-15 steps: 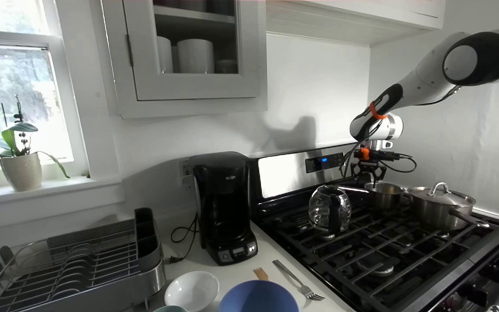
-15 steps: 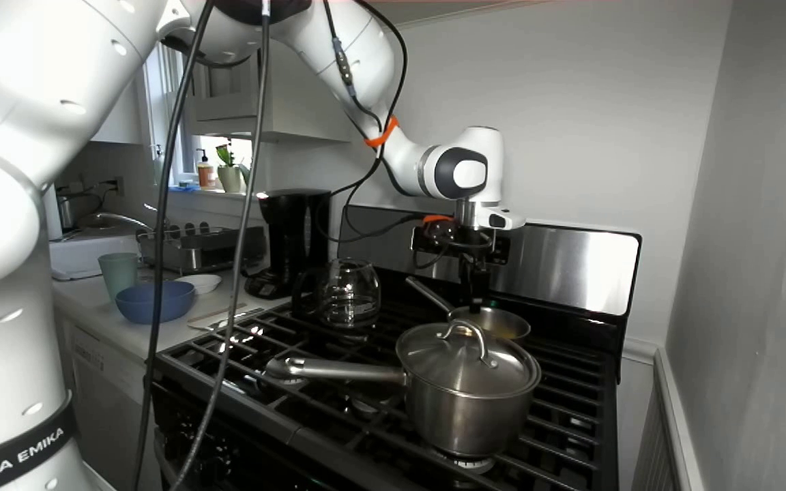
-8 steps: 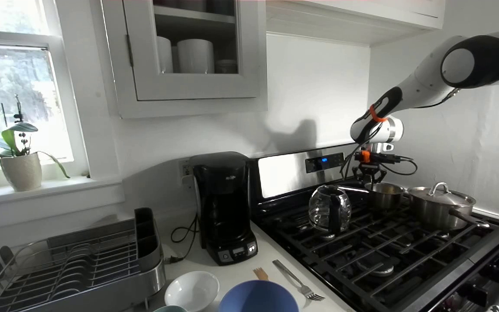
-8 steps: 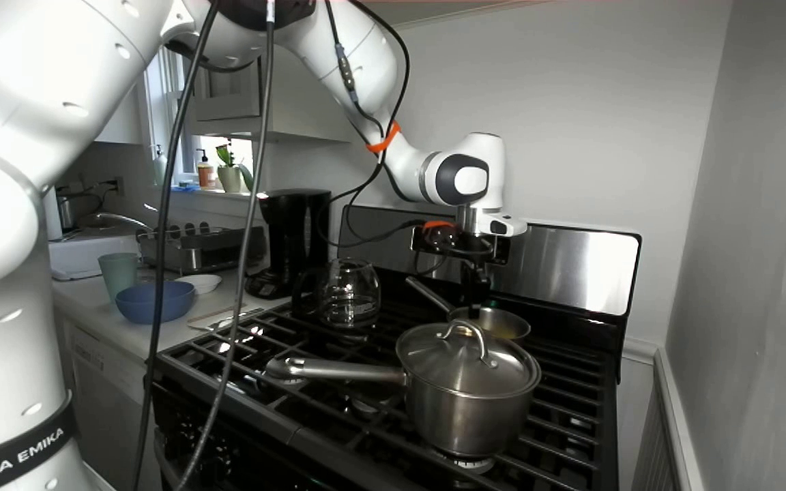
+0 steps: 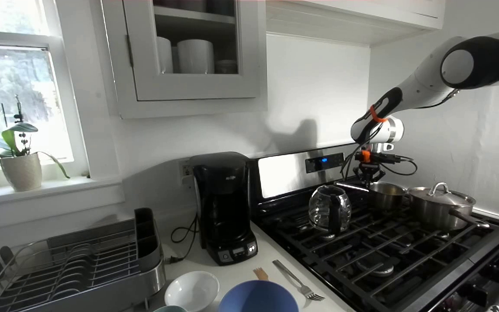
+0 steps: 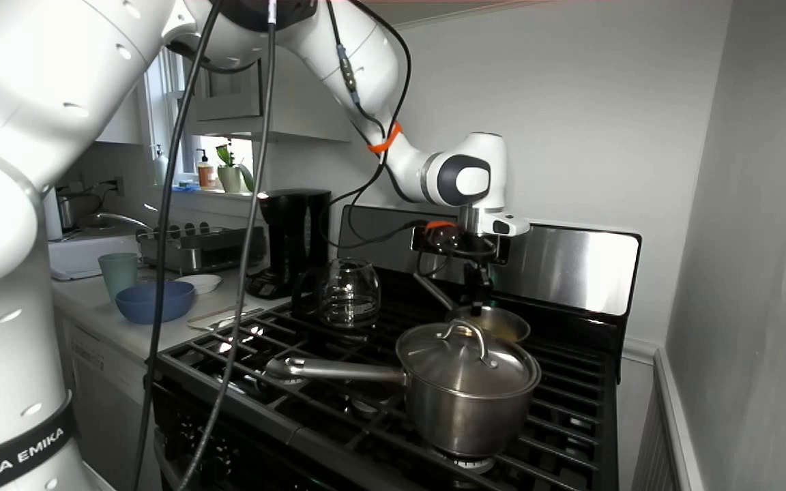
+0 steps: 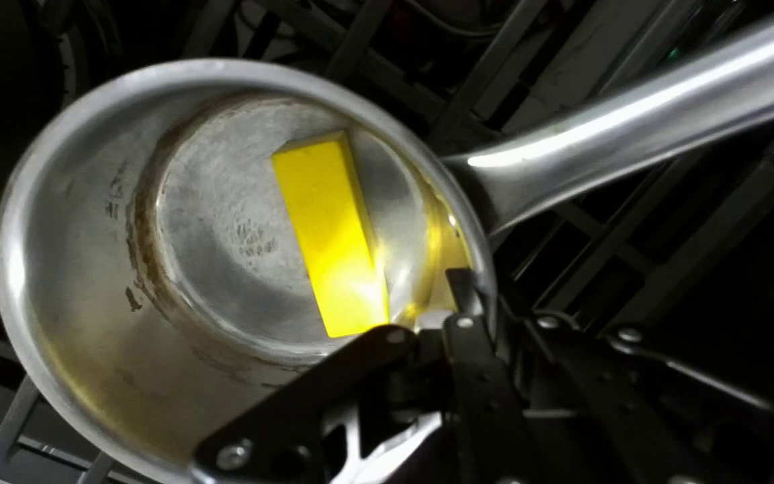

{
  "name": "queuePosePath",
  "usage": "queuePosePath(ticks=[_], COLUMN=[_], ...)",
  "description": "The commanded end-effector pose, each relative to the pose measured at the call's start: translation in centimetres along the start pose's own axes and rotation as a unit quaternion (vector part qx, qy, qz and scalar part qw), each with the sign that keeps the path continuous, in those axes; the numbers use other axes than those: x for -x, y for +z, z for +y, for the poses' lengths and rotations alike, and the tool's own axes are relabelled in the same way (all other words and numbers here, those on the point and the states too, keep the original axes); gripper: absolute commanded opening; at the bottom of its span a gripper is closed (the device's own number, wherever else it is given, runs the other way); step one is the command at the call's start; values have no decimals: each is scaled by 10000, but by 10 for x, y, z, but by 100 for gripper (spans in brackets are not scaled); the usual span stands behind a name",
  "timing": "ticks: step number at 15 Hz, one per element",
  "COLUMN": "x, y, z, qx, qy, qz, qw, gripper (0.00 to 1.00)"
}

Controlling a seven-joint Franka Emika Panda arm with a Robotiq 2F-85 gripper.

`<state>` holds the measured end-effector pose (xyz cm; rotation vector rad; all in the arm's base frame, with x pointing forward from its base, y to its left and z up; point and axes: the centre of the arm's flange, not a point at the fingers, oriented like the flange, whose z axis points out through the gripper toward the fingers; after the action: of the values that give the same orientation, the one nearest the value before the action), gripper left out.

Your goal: Pick up the pot from the rear right plate of the stove and move it to the front left plate of the stove

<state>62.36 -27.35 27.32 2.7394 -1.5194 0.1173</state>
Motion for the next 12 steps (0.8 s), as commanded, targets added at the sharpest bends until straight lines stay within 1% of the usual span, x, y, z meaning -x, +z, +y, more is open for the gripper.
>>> queuePosePath(ticks=[1,7,12], x=[4,21,27], y=[-25,-71,-84], z=[0,6,6], qx=[-92,-79,-8], qy=[-38,-232,-326], qz=[-21,-224,-345], qw=[9999,9994,9989], gripper=[4,4,4])
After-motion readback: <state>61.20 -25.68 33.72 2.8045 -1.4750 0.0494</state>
